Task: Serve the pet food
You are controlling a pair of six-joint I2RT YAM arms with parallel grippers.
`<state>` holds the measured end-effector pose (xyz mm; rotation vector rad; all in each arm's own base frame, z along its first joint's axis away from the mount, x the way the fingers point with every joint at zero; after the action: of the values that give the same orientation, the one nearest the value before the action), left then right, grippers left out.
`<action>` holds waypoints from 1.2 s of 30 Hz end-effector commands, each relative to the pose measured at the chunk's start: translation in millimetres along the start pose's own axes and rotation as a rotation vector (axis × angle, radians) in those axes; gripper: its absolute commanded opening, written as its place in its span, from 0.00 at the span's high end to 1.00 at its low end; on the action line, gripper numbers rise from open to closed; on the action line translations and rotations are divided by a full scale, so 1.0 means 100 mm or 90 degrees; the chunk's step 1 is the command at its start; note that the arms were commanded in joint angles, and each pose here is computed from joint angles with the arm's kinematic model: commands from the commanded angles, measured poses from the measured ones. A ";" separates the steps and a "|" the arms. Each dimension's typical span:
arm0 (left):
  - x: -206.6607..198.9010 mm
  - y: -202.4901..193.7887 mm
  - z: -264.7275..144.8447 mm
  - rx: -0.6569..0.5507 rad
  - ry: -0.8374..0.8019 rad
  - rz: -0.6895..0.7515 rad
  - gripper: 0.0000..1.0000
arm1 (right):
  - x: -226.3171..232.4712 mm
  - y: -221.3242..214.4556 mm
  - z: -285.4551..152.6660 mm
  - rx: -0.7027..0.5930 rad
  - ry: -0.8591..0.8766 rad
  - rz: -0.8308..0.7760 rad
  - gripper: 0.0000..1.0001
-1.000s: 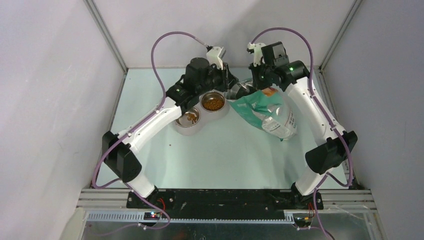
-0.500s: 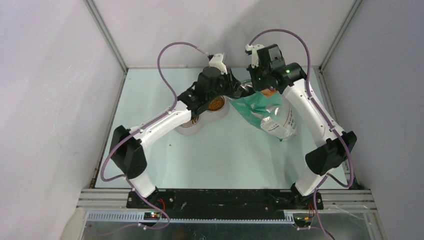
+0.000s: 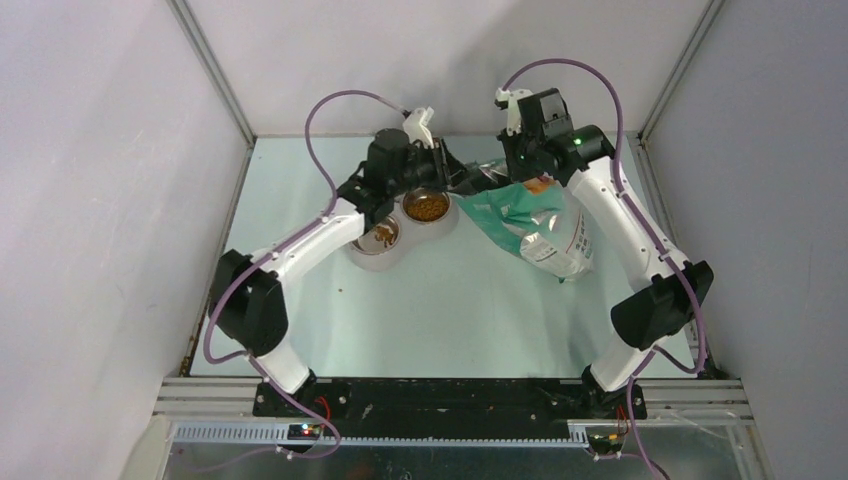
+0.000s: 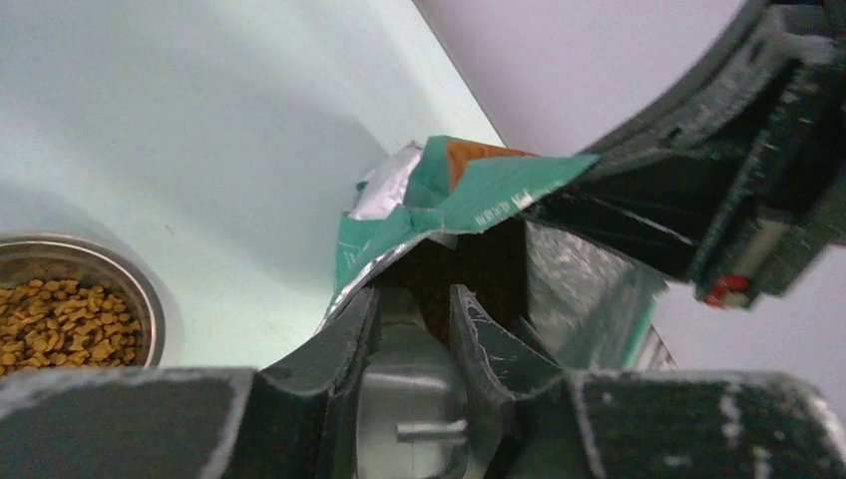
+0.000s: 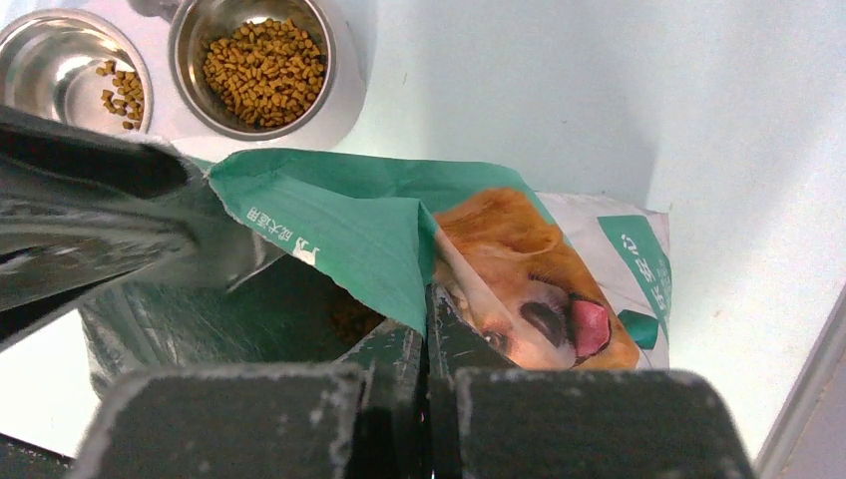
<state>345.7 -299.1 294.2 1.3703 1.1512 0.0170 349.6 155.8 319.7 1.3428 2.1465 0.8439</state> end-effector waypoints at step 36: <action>-0.55 0.97 -0.51 -0.125 -0.117 -0.007 1.00 | -0.40 -0.02 -0.39 -0.038 0.014 0.008 1.00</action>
<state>339.9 -272.4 382.8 1.2856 0.9871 -0.0319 348.7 119.8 331.4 1.3389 2.1440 0.9452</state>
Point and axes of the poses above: each gripper's point midway between its finger pads, its own z axis out along the fingers, its own x axis along the line the jaws close on, y = z × x, the point moved 7 cm from there along -z, back along the fingers, and after that the axes turned 4 degrees about -z, right-handed, at the moved point
